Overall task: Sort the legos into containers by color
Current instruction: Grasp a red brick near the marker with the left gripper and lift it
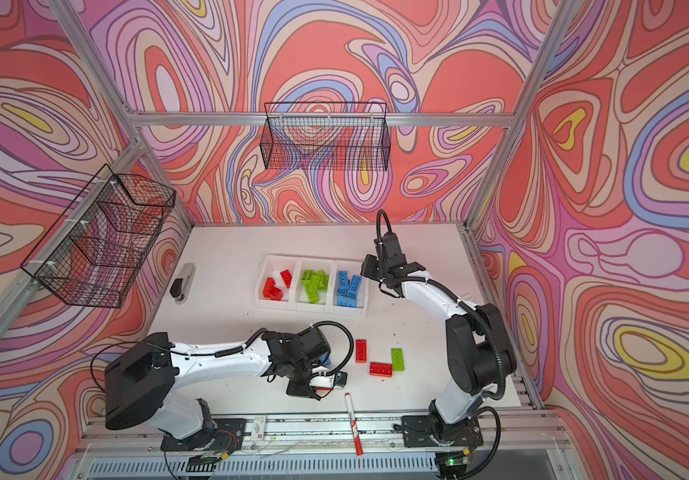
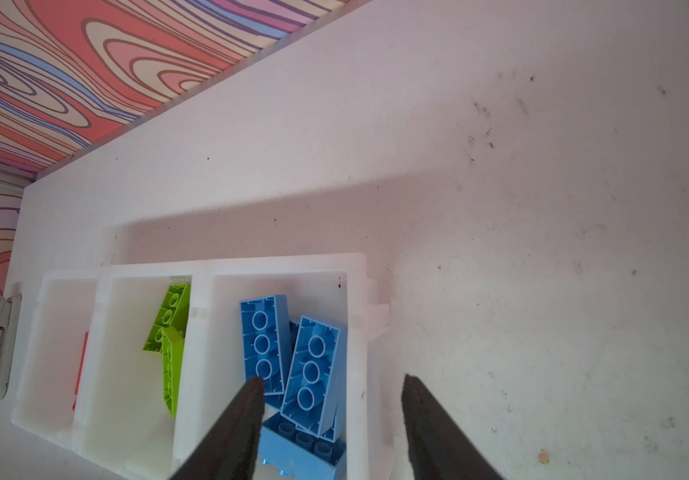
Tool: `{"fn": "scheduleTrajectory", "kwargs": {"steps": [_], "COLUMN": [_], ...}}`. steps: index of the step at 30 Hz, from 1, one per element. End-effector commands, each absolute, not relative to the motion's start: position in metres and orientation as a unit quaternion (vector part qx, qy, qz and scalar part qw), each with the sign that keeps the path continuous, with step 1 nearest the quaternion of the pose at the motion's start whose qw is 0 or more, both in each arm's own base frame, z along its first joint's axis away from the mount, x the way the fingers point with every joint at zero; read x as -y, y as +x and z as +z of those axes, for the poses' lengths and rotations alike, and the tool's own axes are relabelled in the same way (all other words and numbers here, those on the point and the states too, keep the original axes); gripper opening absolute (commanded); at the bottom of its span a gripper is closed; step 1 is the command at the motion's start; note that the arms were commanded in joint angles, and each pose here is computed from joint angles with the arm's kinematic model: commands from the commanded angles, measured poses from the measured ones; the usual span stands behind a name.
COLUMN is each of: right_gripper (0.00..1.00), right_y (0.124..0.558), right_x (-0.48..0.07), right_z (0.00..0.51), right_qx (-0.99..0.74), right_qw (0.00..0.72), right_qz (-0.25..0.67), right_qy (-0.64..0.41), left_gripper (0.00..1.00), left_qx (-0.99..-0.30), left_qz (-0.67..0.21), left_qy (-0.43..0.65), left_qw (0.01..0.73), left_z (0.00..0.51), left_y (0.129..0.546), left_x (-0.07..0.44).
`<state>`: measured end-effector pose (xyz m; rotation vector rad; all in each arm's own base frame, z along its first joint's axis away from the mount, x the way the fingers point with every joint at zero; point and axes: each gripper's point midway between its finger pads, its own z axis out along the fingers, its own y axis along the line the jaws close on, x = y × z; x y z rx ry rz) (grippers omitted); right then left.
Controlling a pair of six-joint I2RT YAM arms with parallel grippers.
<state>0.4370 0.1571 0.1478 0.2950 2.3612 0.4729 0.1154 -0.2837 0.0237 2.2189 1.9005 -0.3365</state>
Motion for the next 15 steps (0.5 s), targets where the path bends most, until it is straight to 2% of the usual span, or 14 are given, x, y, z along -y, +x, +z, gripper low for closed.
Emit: {"fn": "scheduleTrajectory", "kwargs": {"steps": [1,8,13,15], "right_gripper": [0.57,0.55,0.53,0.52], "right_y": [0.434,0.427,0.42,0.417], "right_x": [-0.149,-0.148,-0.151,-0.158], "right_z": [0.156,0.147,0.135,0.131], "right_qx": [-0.908,-0.916,-0.925,-0.927], "right_qw": [0.364,0.35,0.33,0.318], "right_qz": [0.173,0.163,0.166,0.179], "right_qy": [0.118,0.107,0.095,0.087], "left_gripper": [0.39,0.21,0.18,0.17], "left_qx": [-0.641,-0.643,-0.66,-0.688], "left_qz": [-0.101,-0.09,-0.074,-0.076], "left_qy": [0.752,0.747,0.719,0.68], "left_qw": [0.116,0.142,0.205,0.241], "left_z": [0.023,0.031,0.059,0.08], "left_y": [0.124,0.13,0.145,0.161], "left_x": [0.29,0.289,0.287,0.283]}}
